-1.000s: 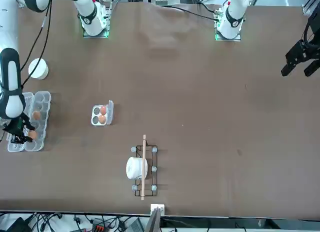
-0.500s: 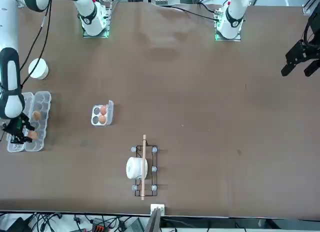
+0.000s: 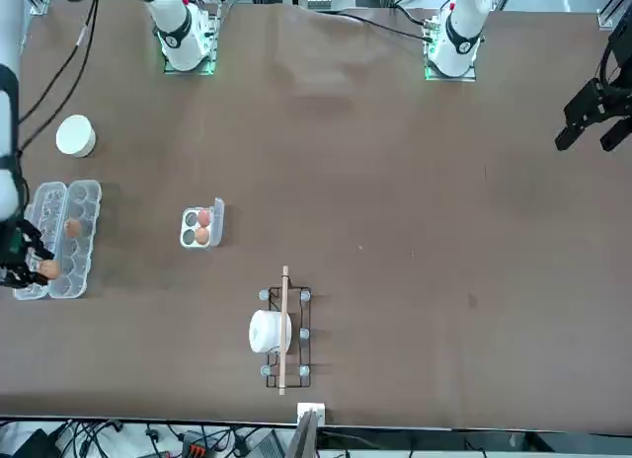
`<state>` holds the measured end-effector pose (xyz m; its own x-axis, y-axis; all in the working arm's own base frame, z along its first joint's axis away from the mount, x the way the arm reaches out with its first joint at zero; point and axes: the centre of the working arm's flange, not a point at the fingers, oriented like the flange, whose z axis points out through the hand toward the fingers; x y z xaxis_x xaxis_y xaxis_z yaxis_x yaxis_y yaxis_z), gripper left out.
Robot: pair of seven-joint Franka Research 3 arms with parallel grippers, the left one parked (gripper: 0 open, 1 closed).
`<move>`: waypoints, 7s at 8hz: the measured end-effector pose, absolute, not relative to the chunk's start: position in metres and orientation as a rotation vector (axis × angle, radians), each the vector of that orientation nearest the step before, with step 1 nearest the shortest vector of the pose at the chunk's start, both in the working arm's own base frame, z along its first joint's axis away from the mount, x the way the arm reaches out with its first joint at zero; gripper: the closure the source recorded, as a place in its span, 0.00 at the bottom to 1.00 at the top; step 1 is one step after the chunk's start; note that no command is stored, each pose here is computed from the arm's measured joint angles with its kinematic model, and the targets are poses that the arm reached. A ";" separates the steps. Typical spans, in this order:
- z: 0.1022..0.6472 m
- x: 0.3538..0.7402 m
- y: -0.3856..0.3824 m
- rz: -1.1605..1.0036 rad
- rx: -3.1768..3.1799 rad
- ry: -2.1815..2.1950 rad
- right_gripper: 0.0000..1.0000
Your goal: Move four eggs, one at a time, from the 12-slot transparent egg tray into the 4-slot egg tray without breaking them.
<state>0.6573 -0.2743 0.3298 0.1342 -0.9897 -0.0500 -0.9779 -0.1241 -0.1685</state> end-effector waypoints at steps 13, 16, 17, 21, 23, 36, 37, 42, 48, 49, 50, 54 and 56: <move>0.314 0.611 0.085 0.014 -2.485 2.045 0.43; 0.289 0.602 0.111 -0.030 -2.503 2.127 0.43; 0.278 0.602 0.111 -0.034 -2.512 2.143 0.43; 0.260 0.597 0.116 -0.019 -2.530 2.167 0.43; 0.254 0.591 0.121 -0.010 -2.527 2.187 0.43; 0.264 0.580 0.120 0.014 -2.544 2.197 0.00; 0.290 0.585 0.102 0.015 -2.566 2.149 0.00; 0.346 0.590 -0.051 0.024 -2.636 1.949 0.00; 0.290 0.571 -0.213 -0.112 -2.633 1.961 0.01; 0.273 0.569 -0.226 -0.137 -2.641 1.967 0.03; 0.260 0.567 -0.238 -0.157 -2.633 1.985 0.03; 0.239 0.574 -0.254 -0.163 -2.514 2.069 0.04; 0.233 0.575 -0.255 -0.150 -2.471 2.102 0.04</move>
